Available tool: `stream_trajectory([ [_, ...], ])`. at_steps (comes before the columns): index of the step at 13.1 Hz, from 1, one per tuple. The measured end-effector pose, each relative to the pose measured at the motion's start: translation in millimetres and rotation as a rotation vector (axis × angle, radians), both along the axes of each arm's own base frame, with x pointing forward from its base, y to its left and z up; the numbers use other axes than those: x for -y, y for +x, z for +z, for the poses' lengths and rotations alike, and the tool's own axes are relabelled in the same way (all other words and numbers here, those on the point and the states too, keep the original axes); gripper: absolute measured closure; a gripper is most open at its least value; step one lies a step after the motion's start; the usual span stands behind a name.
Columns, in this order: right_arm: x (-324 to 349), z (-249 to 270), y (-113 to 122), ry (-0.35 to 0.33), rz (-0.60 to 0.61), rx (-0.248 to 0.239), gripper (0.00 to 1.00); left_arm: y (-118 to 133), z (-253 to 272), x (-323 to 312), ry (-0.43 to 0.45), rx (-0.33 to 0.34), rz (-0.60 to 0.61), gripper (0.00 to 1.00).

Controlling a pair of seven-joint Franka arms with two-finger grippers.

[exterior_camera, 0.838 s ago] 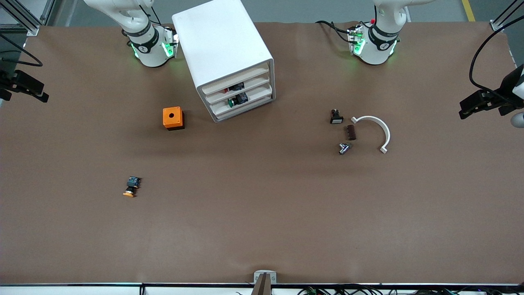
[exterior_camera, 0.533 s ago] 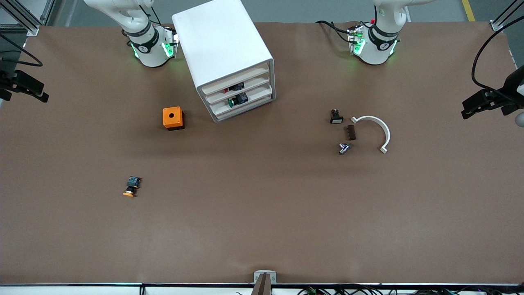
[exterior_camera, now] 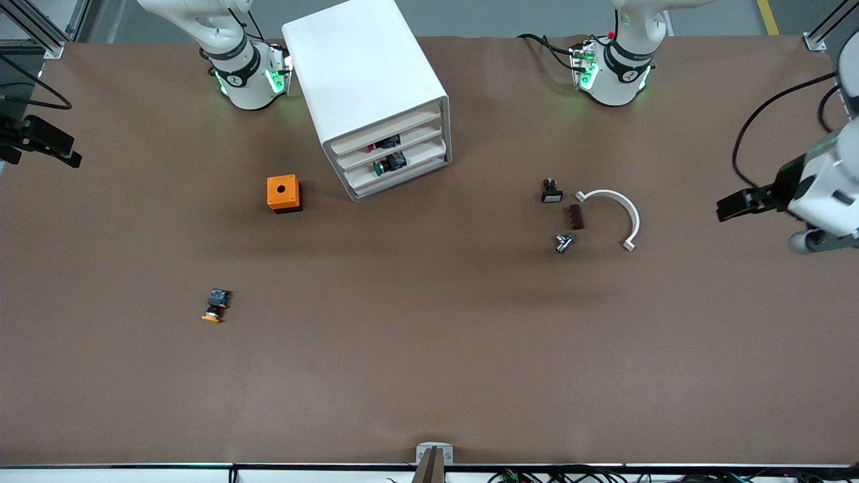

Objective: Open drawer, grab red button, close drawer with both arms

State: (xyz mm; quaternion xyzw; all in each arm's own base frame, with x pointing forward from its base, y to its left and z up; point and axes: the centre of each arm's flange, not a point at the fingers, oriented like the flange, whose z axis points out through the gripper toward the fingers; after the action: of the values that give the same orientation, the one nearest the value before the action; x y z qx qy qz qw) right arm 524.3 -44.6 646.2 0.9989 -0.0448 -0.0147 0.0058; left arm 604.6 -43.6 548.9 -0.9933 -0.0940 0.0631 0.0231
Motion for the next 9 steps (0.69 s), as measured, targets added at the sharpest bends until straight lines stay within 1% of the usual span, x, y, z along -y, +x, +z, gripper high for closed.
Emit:
stream_trajectory([
  [2, -9.5, -0.3, 0.7, -0.001, -0.042, 0.000, 0.00, 18.0, -32.9, 19.6, -0.039, -0.005, 0.071, 0.00],
  [4, -26.7, -1.3, 1.5, -0.004, -0.107, -0.001, 0.00, 30.8, -63.1, 34.3, -0.054, -0.022, 0.105, 0.00],
  [7, -64.7, -6.5, 1.8, 0.008, -0.262, -0.015, 0.00, 36.2, -99.5, 68.5, -0.082, -0.083, 0.157, 0.00],
  [9, -87.2, -14.2, 3.1, 0.022, -0.344, -0.038, 0.00, 34.8, -122.0, 97.6, -0.060, -0.122, 0.234, 0.00],
])
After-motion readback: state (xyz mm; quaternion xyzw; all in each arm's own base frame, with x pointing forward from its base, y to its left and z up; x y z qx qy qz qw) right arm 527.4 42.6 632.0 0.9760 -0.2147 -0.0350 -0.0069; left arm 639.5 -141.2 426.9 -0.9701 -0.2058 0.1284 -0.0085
